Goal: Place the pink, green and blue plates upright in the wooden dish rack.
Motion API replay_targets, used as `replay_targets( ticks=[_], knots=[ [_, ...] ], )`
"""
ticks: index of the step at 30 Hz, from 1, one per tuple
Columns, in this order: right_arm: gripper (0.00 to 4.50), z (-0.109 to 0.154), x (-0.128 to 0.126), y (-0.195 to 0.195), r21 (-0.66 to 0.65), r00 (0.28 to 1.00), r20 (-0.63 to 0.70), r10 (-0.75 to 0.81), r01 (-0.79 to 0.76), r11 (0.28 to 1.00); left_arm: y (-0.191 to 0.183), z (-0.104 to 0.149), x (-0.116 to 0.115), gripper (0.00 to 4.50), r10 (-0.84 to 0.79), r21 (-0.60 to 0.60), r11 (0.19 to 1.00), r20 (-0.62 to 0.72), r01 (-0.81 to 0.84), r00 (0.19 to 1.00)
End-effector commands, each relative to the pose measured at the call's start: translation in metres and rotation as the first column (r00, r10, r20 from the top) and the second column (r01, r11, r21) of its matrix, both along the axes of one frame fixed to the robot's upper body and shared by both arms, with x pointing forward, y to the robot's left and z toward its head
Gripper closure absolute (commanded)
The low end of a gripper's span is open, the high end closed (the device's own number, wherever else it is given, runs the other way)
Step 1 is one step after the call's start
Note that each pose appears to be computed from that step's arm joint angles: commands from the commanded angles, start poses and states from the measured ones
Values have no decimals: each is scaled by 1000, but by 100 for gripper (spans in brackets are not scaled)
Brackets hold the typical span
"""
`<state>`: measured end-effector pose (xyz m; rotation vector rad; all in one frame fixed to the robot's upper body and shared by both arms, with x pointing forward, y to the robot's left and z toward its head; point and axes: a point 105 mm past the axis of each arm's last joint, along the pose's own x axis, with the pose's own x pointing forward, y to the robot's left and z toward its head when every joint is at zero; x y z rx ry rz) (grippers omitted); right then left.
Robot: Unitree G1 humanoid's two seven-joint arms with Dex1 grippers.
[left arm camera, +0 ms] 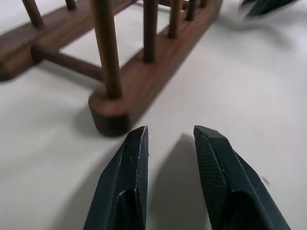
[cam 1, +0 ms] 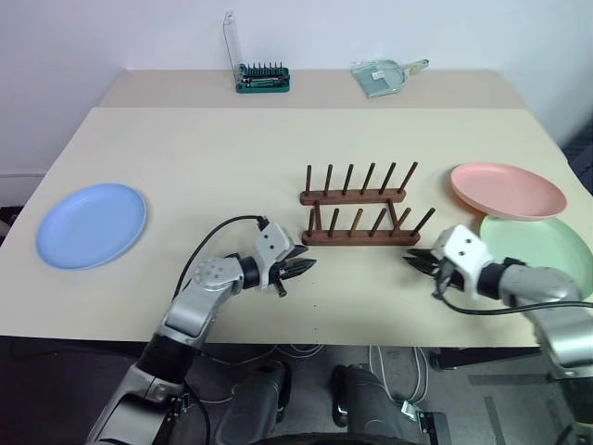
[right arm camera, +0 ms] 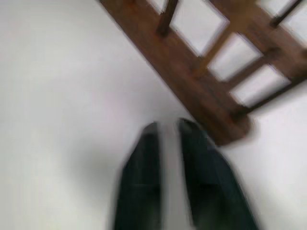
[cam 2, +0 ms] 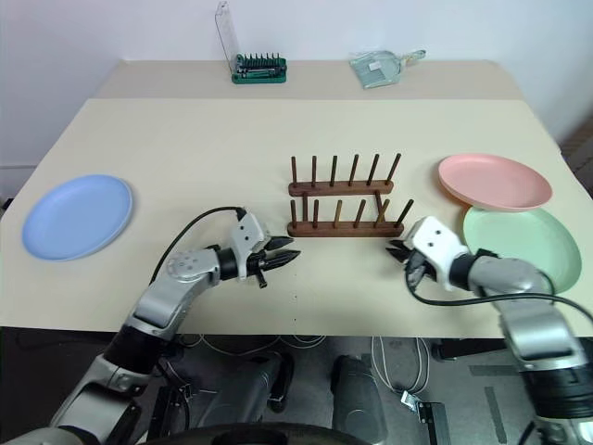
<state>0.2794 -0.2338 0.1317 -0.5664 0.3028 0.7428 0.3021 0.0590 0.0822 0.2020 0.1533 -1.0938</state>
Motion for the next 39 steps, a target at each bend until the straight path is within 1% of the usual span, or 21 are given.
replay_targets(
  ticks=[1,3,5,7,9,12,15,19,21,22,24,26,29,30,31,35,39],
  knots=[
    [217,51,0,-16,-26,993,114,-10,14,1000,10,25,-14,297,-62,-72,995,35,64,997],
    [115,68,11,-36,-78,982,175,-75,90,993,17,31,-17,297,-72,-82,994,39,75,997],
    [21,76,23,-51,-119,970,212,-116,143,983,21,37,-18,297,-82,-86,993,56,87,995],
    [21,77,31,-61,-160,966,227,-127,165,973,23,41,-19,297,-88,-86,992,65,94,994],
    [21,74,45,-69,-157,962,218,-162,198,967,22,46,-19,297,-106,-85,990,80,112,991],
    [21,58,67,-80,-218,964,178,-198,235,947,16,52,-22,297,-138,-86,986,98,146,986],
    [21,39,89,-88,-293,958,153,-242,277,915,10,54,-30,297,-171,-92,979,98,180,980],
    [21,27,103,-99,-356,946,143,-290,323,877,12,49,-35,297,-175,-91,979,84,182,981],
    [21,23,107,-102,-362,942,134,-307,335,870,13,46,-37,297,-174,-89,979,80,181,981],
    [43,23,108,-102,-364,941,134,-311,338,868,13,45,-37,297,-173,-87,980,81,180,982],
    [104,23,110,-103,-382,942,138,-307,337,861,14,43,-38,297,-169,-87,981,80,175,982],
    [198,25,111,-101,-383,942,145,-301,334,861,15,41,-39,297,-163,-89,982,76,169,984],
    [363,28,111,-97,-387,946,159,-284,324,863,14,38,-40,297,-162,-91,981,74,169,984],
    [412,28,111,-97,-388,946,161,-282,323,863,14,38,-41,297,-163,-92,981,74,170,984],
    [447,28,111,-96,-389,946,163,-281,324,863,13,38,-41,297,-163,-92,981,74,170,984],
    [447,34,109,-91,-393,946,194,-261,319,862,10,40,-40,297,-172,-94,979,79,179,982],
    [447,63,108,-84,-379,918,326,-224,344,859,8,42,-38,297,-180,-89,978,88,188,980]
  ],
)
